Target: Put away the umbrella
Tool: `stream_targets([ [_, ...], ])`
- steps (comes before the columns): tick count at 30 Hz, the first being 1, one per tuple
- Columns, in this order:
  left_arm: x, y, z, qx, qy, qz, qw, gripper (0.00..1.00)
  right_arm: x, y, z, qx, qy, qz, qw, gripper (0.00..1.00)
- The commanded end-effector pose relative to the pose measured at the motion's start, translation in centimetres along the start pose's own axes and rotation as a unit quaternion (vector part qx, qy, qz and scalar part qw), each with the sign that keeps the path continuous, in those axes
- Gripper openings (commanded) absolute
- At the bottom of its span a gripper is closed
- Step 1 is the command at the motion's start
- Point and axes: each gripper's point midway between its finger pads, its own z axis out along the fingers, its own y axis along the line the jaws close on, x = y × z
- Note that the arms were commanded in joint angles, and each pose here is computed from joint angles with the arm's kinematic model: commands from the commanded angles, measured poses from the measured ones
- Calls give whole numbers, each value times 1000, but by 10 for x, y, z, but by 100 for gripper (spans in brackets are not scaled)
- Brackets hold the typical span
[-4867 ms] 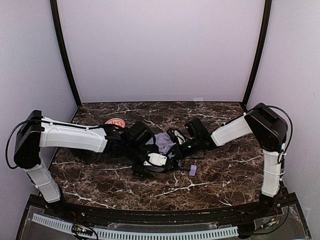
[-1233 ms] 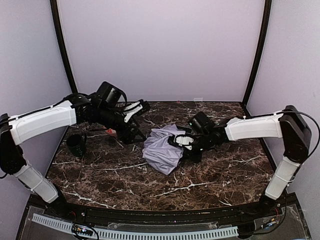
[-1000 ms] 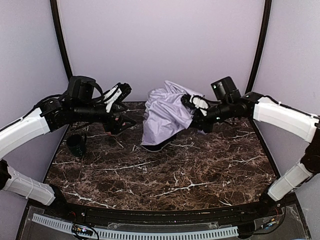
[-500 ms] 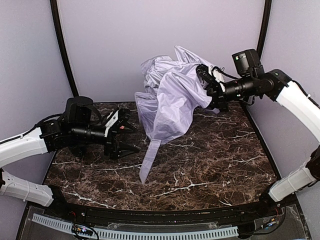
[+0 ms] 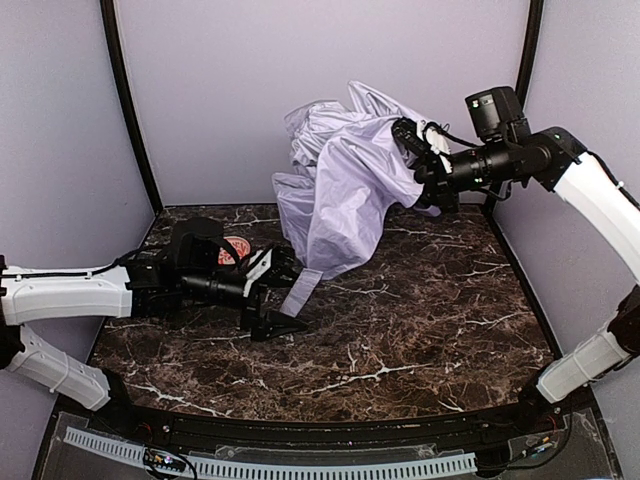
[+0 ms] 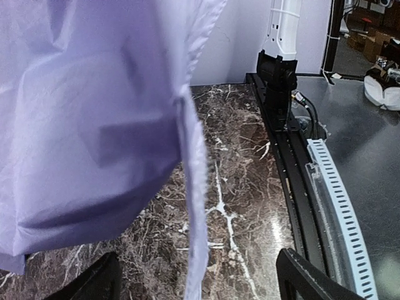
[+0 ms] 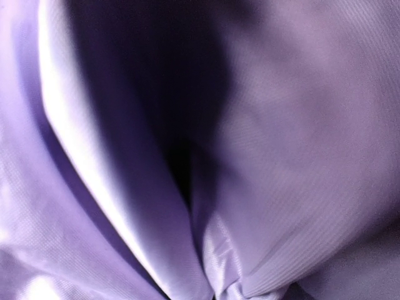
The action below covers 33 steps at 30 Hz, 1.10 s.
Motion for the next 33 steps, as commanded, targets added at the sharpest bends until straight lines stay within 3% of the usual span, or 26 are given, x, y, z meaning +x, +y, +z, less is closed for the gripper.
stream_targets([
  [1,0,16,9,-37,-12,29,999,80,-31,-7,-16,21,-46,-37,998,0],
  [6,21,5,8,-20,10,37,999,3,-28,-5,-18,24,-41,-38,998,0],
  [7,27,4,6,-26,13,39,999,0,-28,-6,-20,29,-39,-39,998,0],
  [11,54,15,4,-74,37,73,994,0,-29,-5,-31,43,-33,-45,997,0],
  [16,83,71,20,-148,84,114,979,0,-26,45,-28,-45,-47,-95,993,0],
  [21,80,131,28,-217,75,215,949,0,20,118,-7,-151,0,-141,978,0],
  [27,83,157,41,-225,53,281,931,0,75,168,13,-235,52,-101,965,0],
  [31,85,163,44,-223,54,319,920,0,111,179,22,-236,93,-60,965,0],
  [33,82,175,45,-242,53,366,897,0,152,190,34,-228,130,-41,964,0],
])
